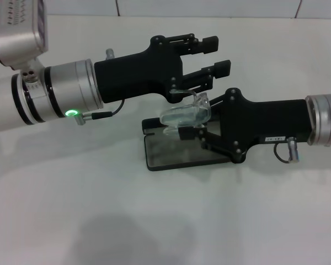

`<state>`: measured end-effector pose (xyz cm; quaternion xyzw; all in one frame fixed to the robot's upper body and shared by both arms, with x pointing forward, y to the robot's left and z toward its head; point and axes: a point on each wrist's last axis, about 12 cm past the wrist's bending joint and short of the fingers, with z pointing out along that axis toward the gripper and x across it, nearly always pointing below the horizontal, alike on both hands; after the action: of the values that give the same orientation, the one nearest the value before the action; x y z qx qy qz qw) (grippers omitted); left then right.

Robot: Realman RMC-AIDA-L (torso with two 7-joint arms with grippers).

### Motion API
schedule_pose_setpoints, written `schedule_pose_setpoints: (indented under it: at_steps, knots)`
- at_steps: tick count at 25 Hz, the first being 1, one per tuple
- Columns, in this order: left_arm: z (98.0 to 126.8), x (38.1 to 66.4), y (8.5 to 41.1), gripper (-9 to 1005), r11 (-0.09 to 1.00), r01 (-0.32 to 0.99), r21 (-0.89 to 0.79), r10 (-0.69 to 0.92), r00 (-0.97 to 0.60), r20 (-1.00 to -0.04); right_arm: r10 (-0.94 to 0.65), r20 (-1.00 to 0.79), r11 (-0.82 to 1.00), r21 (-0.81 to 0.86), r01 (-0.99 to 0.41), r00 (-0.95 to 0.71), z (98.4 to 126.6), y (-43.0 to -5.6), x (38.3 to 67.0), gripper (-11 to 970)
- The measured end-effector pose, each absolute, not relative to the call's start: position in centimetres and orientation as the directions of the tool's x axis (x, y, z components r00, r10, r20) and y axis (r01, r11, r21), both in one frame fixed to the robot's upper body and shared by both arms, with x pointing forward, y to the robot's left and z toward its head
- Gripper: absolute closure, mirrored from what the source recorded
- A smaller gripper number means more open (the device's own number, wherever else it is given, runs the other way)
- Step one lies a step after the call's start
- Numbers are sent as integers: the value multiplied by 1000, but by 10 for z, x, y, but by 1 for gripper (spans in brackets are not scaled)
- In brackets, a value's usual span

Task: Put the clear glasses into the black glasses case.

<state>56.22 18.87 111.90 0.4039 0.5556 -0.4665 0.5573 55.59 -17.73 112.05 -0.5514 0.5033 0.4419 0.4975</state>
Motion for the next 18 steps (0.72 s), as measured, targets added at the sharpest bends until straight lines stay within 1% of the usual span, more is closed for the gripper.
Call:
schedule_pose_setpoints:
  at_steps: [18]
  knots:
    - [1116,561,190,487,240,968,-72,-60,-59,-996,-121,-988,33,-104,-994,99,1119,-179,558,847]
